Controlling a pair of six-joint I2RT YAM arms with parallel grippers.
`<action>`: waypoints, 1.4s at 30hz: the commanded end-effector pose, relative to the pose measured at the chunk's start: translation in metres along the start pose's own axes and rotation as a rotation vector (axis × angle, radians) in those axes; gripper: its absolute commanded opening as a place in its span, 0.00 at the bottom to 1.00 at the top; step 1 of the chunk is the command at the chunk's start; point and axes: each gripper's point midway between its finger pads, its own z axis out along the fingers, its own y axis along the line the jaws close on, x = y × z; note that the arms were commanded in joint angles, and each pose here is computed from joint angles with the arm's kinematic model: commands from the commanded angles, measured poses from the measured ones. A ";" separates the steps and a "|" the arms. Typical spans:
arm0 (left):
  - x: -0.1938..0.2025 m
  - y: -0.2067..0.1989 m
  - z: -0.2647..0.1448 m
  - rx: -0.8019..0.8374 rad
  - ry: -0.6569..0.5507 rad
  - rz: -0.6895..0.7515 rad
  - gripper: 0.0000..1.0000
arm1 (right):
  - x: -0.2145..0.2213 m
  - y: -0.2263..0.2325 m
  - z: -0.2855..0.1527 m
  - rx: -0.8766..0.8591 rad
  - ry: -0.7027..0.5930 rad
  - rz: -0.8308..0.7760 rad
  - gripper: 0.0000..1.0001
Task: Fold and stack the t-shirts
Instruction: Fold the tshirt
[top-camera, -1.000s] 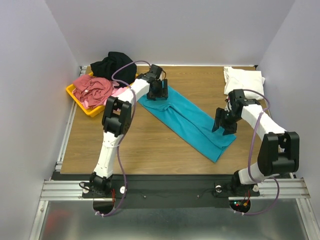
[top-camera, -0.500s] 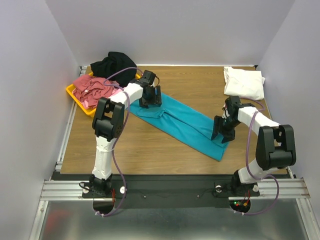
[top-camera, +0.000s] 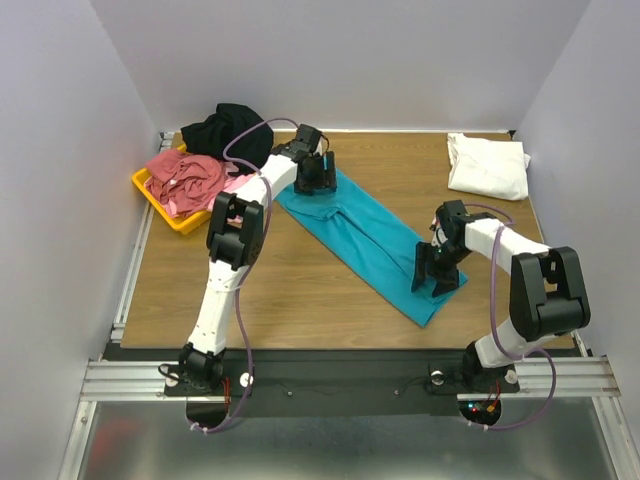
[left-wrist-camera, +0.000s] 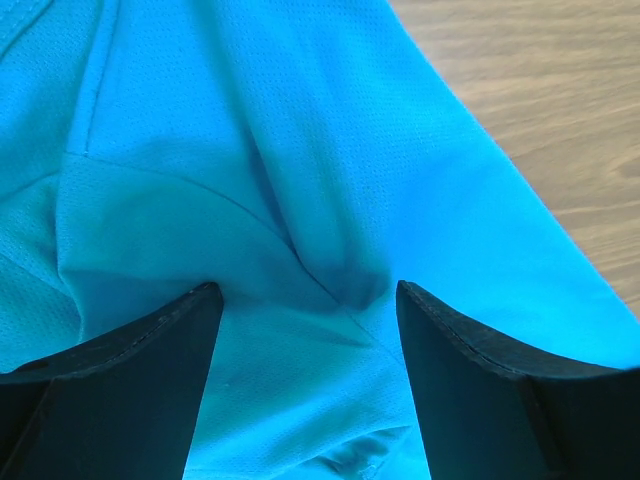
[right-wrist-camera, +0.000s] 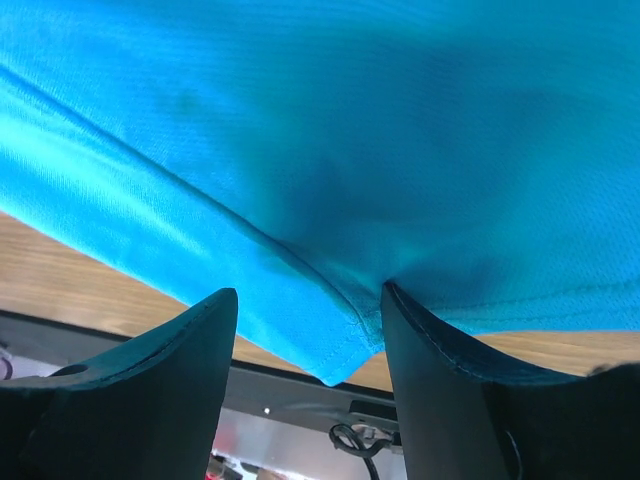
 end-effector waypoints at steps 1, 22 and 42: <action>0.002 -0.019 0.010 0.093 0.026 0.019 0.82 | 0.009 0.011 0.002 -0.038 0.039 -0.015 0.65; -0.065 -0.068 -0.094 0.217 -0.214 -0.049 0.84 | -0.055 0.070 -0.063 -0.034 -0.200 -0.218 0.65; 0.021 -0.013 -0.014 0.078 0.020 -0.029 0.84 | -0.016 0.047 0.010 -0.061 -0.017 -0.188 0.65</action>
